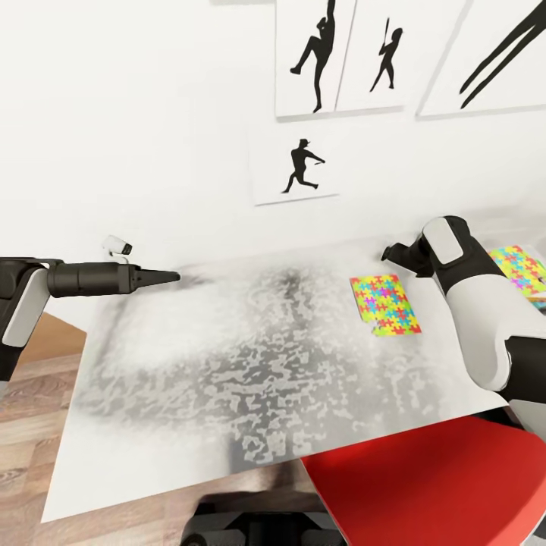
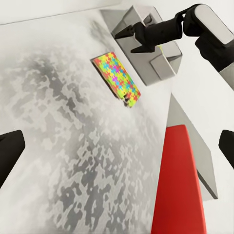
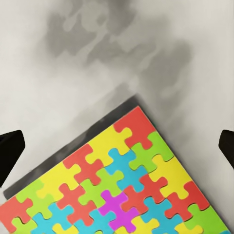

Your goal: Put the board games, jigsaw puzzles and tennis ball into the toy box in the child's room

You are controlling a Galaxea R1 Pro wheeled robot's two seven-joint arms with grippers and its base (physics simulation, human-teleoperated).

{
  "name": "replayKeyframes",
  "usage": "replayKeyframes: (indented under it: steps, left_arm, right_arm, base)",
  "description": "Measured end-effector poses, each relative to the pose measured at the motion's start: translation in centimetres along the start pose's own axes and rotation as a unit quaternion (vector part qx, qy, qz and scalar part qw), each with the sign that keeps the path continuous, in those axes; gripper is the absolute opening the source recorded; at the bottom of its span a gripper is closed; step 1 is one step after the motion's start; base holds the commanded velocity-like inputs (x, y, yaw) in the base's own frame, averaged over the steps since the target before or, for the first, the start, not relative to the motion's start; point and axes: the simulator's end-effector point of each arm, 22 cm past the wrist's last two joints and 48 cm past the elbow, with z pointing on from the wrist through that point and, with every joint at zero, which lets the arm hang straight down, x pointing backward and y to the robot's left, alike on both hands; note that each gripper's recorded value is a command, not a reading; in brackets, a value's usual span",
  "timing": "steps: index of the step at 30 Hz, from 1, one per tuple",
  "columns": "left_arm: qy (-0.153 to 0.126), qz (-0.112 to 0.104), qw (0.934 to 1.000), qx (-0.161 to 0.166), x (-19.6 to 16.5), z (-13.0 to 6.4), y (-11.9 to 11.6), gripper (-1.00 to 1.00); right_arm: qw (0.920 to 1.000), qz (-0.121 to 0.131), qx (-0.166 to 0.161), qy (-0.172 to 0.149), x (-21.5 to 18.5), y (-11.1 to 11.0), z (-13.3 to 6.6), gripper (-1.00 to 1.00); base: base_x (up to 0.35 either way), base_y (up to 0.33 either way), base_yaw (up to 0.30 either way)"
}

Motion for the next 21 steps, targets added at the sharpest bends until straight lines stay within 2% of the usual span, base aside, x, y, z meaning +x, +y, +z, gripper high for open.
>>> replayKeyframes:
  steps: [21]
  left_arm:
    - [0.007,-0.016,0.9999,0.000,1.3,0.7,1.7,1.00]
  right_arm:
    - [0.9999,-0.001,0.005,0.017,1.5,-0.2,2.3,1.00]
  base:
    - [0.000,0.000,0.000]
